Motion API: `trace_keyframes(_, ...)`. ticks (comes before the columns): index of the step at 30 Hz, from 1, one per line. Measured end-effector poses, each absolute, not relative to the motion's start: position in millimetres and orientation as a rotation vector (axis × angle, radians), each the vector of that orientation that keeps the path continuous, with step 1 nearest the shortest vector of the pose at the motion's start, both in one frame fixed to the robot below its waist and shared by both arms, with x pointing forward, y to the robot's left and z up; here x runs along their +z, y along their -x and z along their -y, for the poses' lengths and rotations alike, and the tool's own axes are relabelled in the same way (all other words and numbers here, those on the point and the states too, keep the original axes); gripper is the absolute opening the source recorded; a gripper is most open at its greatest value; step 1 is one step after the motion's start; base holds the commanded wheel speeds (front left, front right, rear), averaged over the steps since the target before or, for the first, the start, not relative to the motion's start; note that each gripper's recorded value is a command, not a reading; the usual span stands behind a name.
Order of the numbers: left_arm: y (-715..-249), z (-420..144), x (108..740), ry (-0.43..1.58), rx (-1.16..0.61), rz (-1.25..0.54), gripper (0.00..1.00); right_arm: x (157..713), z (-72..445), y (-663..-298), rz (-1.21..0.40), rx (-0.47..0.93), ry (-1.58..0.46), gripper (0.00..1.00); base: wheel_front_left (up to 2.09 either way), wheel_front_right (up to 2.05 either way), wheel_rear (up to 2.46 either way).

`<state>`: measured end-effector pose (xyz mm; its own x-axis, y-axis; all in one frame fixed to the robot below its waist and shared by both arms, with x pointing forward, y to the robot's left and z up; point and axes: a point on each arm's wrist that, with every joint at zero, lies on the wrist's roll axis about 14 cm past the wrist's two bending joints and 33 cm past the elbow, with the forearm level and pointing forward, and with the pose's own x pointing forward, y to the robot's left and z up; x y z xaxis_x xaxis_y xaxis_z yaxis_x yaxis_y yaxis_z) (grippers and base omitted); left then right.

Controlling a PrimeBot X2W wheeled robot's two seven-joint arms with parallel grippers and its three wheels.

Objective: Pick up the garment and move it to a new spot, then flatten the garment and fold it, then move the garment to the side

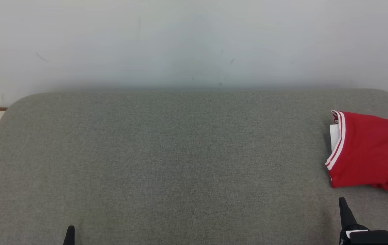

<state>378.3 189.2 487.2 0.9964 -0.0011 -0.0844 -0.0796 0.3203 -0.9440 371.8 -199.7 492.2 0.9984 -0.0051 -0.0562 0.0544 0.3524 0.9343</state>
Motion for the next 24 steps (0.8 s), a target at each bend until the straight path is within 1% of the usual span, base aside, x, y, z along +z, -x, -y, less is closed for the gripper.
trace_keyframes(24,-380.6,-195.4,496.4,1.437,0.031,-0.037,0.00,497.8,199.8,-377.9,-0.028,-0.026,-1.423,0.00,0.00,0.00,0.00)
